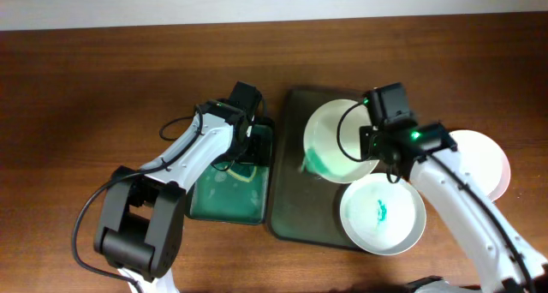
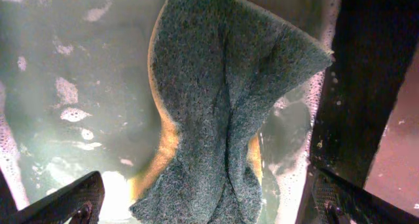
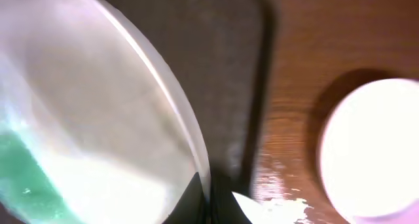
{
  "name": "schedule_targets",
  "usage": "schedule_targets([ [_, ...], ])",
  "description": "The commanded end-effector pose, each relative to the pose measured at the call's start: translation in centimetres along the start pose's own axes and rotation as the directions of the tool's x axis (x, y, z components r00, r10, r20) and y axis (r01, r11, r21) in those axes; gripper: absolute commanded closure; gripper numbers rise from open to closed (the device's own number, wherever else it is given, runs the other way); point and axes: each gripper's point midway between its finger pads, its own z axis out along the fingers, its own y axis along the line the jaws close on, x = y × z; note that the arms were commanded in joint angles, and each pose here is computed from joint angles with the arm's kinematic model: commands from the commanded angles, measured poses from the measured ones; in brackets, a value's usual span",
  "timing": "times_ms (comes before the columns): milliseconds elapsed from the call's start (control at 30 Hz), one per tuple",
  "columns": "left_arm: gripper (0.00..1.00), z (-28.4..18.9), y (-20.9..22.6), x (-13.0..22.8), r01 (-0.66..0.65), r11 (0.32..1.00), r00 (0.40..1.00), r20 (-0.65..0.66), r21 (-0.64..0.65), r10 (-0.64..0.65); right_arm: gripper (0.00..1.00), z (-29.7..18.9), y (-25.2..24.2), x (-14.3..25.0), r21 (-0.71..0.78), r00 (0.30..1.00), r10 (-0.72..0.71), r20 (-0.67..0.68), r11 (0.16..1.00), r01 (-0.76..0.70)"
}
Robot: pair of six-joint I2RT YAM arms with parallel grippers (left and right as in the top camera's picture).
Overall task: Clean dirty plates on tray and stack at the side
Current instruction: 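Return sponge to green tray with left gripper, then lift plate with right gripper and stack it on the bowl at right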
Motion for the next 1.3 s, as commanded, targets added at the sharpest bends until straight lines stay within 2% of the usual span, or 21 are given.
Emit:
schedule_targets([
  [0, 0.01, -0.5, 0.1, -0.1, -0.001, 1.0, 1.0, 0.013, -0.004, 0.001, 0.96, -2.5, -1.6, -1.5, 0.194, 0.992, -0.022, 0.128, 0.981, -0.003],
  [367, 0.01, -0.5, 0.1, -0.1, -0.001, 1.0, 1.0, 0.013, -0.004, 0.001, 0.96, -7.7, 0.7, -2.5, 0.471, 0.917, -0.289, 0.275, 0.872, 0.133],
  [533, 0.01, -0.5, 0.1, -0.1, -0.001, 1.0, 1.0, 0.013, -0.004, 0.001, 0.96, -9.8, 2.1, -2.7, 0.529, 0.87, -0.363, 0.333, 0.836, 0.146],
  [1200, 0.01, -0.5, 0.1, -0.1, -0.001, 1.0, 1.0, 0.013, -0.004, 0.001, 0.96, -10.2, 2.4, -2.9, 0.536, 0.861, -0.371, 0.349, 0.833, 0.141],
  [1267, 0.01, -0.5, 0.1, -0.1, -0.001, 1.0, 1.0, 0.013, -0.004, 0.001, 0.96, -11.7, 0.4, -4.0, 0.631, 0.847, -0.363, 0.387, 0.774, 0.044],
])
